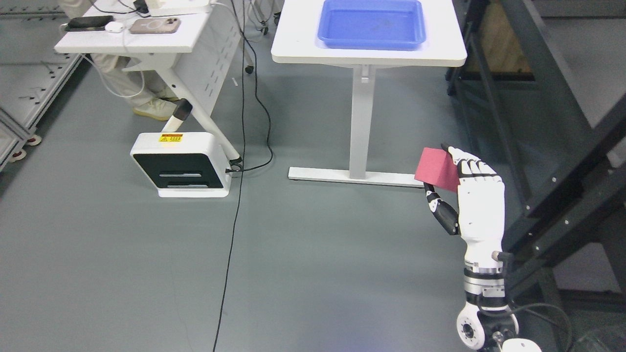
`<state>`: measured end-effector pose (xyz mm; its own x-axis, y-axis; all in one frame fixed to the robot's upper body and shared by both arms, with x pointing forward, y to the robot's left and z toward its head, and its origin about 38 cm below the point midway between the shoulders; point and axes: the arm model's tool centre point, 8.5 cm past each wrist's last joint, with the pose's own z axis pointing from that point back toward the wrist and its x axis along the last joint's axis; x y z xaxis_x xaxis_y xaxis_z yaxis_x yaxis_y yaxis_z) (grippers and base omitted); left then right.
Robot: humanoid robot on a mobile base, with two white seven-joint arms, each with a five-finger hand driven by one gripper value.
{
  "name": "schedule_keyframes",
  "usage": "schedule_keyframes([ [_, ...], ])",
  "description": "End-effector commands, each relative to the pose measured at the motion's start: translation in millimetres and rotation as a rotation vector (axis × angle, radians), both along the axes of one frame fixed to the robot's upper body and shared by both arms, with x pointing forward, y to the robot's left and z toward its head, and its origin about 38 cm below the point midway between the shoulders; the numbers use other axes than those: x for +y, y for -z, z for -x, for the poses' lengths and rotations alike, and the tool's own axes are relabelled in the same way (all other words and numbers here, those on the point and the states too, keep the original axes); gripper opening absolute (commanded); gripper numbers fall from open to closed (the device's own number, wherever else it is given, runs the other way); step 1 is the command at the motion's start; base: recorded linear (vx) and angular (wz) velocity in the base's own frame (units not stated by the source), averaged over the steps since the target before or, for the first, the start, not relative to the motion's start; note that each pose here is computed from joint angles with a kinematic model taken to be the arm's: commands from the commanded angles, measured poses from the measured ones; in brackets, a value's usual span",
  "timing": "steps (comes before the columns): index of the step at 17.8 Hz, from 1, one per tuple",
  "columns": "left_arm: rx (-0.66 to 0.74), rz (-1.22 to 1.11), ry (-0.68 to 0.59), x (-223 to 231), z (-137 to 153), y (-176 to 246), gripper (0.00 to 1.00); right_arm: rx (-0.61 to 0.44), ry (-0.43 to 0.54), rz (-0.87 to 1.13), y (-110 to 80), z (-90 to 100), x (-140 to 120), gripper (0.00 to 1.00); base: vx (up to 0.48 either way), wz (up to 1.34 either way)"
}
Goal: Pick pink block from left shelf to tray
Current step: 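Turn and drive to the white table holding the block over the blue tray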
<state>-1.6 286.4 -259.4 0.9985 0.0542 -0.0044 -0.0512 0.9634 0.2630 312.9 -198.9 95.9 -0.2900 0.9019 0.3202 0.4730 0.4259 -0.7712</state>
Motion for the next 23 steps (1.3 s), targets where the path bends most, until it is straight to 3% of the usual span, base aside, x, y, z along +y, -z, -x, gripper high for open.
schedule_keyframes([
  [1, -0.046, -0.016, 0.004, 10.8, -24.6, -1.4, 1.00, 0.004, -0.005, 0.018, 0.8, 0.1, -3.6, 0.05, 0.133, 0.52],
  [11, -0.046, -0.016, 0.004, 10.8, -24.6, -1.4, 1.00, 0.007, -0.004, 0.018, 1.8, 0.5, -3.7, 0.05, 0.214, 0.26],
  [23, -0.046, -0.016, 0.004, 10.8, -24.6, -1.4, 1.00, 0.005, -0.010, 0.019, 0.7, -1.2, -1.9, 0.06, 0.281, -0.25],
])
